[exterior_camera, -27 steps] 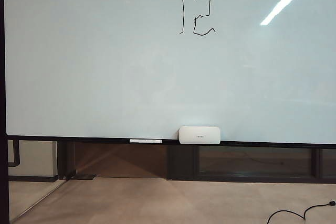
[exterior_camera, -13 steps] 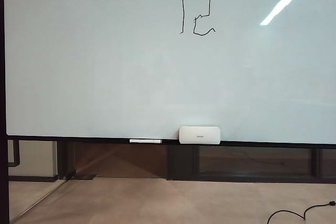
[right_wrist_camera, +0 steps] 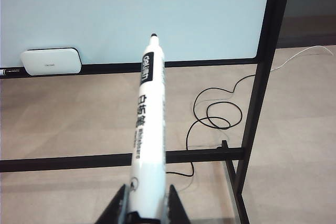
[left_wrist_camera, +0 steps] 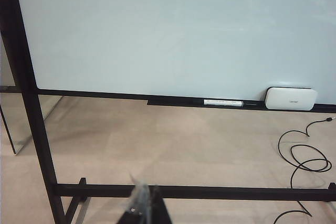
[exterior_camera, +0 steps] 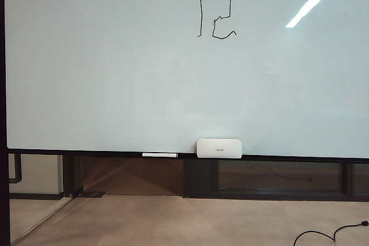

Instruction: Reach to the right to find the marker pen, pick it up, and write the number 12 on the whiteboard.

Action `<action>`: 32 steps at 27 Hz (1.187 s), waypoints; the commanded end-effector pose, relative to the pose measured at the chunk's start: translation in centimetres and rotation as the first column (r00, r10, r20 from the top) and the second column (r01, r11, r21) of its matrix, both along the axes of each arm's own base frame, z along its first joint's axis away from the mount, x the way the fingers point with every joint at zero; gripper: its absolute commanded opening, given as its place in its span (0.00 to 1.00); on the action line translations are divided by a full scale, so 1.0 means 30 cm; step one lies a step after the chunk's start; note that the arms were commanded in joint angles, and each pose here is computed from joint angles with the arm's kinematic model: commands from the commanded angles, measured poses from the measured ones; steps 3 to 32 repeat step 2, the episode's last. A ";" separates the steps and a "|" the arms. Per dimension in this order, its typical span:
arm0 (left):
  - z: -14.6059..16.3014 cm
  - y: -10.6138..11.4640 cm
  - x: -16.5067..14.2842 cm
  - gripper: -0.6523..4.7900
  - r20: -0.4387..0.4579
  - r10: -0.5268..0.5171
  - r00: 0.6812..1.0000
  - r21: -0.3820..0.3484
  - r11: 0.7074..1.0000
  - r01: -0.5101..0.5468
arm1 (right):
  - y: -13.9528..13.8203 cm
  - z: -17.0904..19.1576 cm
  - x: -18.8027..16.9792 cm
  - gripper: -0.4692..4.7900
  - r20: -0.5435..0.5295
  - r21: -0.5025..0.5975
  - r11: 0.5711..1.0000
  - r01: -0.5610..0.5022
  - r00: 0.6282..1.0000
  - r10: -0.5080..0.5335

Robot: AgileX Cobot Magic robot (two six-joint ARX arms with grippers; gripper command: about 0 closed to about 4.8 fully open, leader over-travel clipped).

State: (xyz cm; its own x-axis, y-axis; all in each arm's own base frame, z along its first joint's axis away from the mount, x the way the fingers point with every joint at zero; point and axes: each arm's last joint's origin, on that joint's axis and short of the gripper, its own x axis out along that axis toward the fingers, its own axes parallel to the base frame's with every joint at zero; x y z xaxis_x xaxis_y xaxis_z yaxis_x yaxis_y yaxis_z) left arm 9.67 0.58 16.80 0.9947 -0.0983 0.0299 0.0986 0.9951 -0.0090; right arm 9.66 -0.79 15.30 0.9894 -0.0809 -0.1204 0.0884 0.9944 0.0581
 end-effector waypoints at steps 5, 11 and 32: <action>0.007 0.000 -0.001 0.11 0.014 -0.003 1.000 0.006 1.000 0.002 | 0.000 0.009 0.000 0.09 0.018 -0.005 1.000 0.000 1.000 0.000; 0.007 0.000 -0.001 0.11 0.014 -0.003 1.000 0.006 1.000 0.002 | 0.000 0.009 0.000 0.09 0.018 -0.005 1.000 0.000 1.000 0.000; 0.007 0.000 -0.001 0.11 0.014 -0.003 1.000 0.006 1.000 0.002 | 0.000 0.009 0.000 0.09 0.018 -0.005 1.000 0.000 1.000 0.000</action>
